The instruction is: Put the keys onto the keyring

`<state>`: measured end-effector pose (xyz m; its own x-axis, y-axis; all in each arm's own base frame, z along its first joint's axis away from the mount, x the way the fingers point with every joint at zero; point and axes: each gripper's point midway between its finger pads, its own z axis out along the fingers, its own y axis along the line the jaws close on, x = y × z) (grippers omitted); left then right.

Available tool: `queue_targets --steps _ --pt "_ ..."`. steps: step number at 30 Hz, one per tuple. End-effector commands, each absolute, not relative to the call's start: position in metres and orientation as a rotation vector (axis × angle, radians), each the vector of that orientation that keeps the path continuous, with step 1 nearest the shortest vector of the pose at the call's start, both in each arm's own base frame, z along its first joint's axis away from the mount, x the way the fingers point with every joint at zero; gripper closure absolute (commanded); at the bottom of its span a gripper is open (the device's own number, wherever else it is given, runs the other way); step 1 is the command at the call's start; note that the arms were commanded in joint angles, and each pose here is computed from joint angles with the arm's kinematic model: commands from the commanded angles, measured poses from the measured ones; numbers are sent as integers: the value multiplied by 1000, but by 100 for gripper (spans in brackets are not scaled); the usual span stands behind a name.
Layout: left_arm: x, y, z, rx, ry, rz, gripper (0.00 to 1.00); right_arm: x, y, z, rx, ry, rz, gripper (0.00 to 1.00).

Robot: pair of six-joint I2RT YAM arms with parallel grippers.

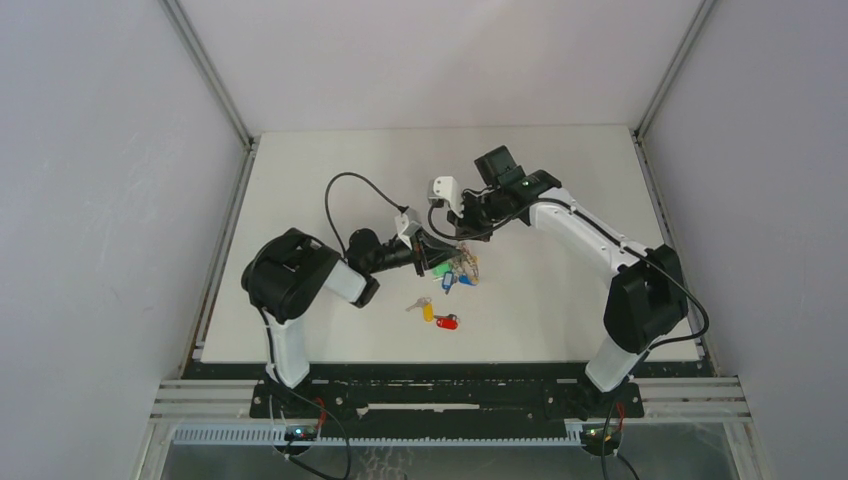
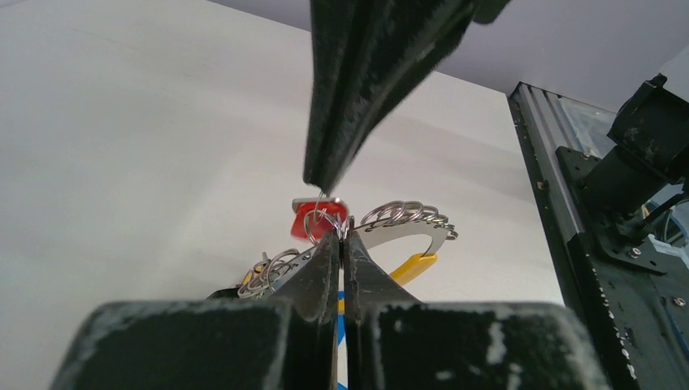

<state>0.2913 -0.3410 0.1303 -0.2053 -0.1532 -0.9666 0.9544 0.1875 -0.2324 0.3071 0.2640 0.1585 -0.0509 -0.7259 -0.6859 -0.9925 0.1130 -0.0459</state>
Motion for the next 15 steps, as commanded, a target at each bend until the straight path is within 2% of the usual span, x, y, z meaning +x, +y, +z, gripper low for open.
queue_targets --steps 1,8,12,15 --pt "290 -340 141 871 1281 -1204 100 331 259 187 -1501 1821 576 100" --pt "296 -336 149 855 1257 -1145 100 346 240 155 -1344 2032 591 100" --pt "314 -332 152 772 1284 -1112 100 352 226 157 -1213 2058 578 99" --pt "329 -326 161 704 1290 -1089 100 361 218 173 -1082 2028 552 84"
